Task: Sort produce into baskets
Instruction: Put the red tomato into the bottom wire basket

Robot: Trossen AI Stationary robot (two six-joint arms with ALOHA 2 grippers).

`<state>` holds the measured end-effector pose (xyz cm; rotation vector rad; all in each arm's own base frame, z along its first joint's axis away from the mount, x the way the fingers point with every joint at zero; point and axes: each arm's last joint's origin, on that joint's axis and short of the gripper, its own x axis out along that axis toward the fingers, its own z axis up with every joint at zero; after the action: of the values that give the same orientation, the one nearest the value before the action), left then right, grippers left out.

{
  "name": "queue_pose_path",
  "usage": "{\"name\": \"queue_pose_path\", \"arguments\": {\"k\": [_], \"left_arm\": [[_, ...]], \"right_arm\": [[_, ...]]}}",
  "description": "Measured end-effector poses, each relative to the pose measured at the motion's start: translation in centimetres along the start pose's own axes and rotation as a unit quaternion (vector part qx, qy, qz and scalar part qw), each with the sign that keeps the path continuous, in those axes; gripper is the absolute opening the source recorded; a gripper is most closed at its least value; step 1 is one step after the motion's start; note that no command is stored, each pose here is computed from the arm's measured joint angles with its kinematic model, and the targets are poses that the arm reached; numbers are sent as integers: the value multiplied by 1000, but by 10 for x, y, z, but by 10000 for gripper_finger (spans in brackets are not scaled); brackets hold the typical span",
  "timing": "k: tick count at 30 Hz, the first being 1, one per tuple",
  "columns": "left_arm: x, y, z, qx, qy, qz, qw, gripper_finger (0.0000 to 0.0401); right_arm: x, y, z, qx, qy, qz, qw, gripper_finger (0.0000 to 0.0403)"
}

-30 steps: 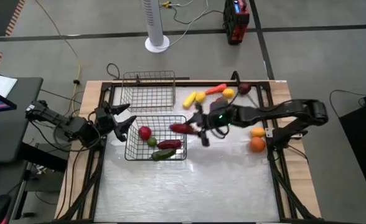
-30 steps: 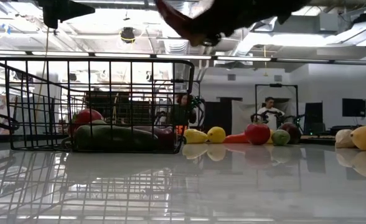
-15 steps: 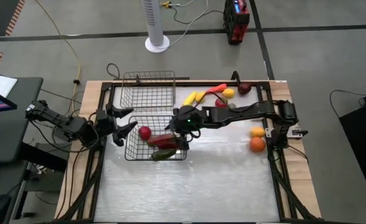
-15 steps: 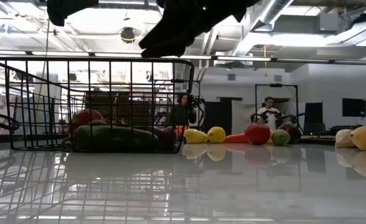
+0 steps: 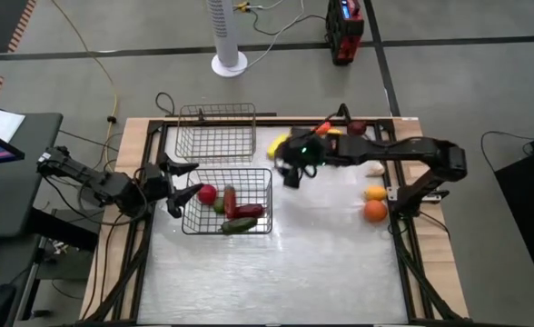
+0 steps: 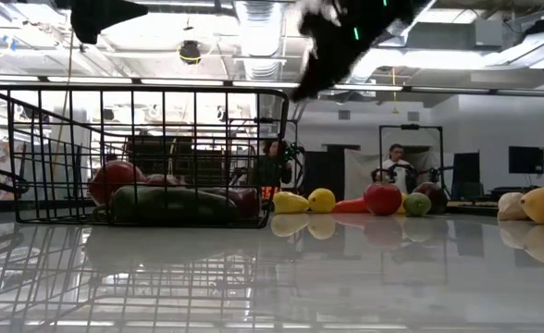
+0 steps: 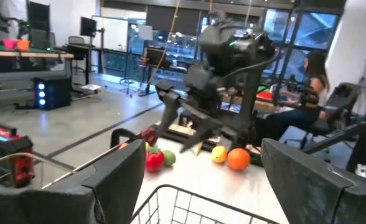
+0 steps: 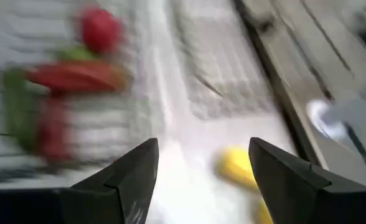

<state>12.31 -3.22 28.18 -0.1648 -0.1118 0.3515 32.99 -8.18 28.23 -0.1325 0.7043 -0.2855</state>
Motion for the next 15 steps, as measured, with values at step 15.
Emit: {"name": "queue_pose_path", "arguments": {"k": [15], "left_arm": [[0,3,-1,23,3,41,999,304]], "right_arm": [[17,-80,-96,74,220,-73,970,352]]}}
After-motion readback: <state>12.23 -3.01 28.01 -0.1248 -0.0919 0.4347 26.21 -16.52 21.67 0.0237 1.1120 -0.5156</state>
